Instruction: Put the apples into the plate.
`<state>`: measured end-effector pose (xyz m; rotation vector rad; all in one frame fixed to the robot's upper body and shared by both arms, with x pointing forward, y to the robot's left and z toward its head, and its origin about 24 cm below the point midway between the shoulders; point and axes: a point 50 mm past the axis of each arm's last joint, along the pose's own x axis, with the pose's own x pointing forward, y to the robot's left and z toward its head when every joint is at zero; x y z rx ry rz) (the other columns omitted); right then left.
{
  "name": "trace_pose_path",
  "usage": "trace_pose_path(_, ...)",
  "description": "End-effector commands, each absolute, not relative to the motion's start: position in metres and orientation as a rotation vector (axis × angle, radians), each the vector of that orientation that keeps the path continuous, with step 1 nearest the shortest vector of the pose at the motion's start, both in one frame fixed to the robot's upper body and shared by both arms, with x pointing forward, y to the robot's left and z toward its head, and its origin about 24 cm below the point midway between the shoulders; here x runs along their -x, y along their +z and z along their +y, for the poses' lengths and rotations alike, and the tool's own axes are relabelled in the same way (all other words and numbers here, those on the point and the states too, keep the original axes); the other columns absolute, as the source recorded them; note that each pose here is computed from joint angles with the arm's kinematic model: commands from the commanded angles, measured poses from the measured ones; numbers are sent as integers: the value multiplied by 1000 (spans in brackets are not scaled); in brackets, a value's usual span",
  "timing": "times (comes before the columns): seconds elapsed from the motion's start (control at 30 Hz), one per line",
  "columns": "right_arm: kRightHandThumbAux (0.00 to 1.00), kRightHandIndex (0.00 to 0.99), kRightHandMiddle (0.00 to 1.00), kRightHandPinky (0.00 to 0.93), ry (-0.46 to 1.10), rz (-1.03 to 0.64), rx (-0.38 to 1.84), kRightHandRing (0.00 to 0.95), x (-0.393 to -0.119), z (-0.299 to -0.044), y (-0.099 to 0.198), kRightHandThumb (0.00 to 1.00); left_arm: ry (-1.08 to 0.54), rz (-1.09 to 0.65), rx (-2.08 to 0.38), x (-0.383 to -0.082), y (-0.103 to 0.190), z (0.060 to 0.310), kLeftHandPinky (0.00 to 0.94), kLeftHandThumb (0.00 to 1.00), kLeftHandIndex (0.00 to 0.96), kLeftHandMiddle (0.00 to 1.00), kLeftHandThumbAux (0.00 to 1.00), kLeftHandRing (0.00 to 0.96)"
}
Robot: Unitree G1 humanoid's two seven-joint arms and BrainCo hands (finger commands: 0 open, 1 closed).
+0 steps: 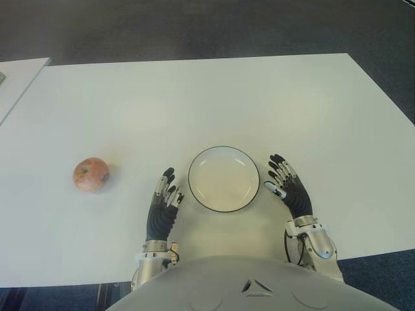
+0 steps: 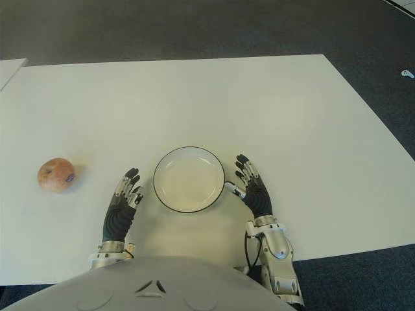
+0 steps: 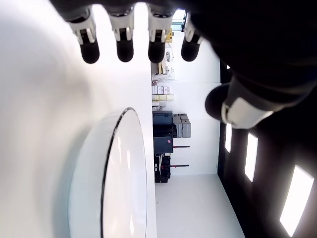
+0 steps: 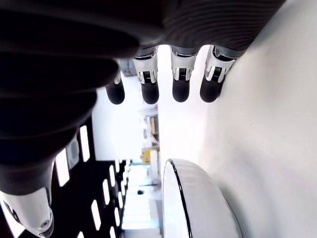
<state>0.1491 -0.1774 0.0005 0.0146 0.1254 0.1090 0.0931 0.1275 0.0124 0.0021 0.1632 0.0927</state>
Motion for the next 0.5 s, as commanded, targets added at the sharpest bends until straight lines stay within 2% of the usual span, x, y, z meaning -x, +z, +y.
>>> trace_pose_path(0.03,667,0,0,0,108,174,-13,0,-144,-178,-6,145,89,150,16,-93,14,124,0,56,0,0,501,0)
trace_pose_path(0.5,663,0,0,0,121,167,-1,0,-143,-182,-8,150,92,147,-21,-93,18,126,0,37,0,0,505,0)
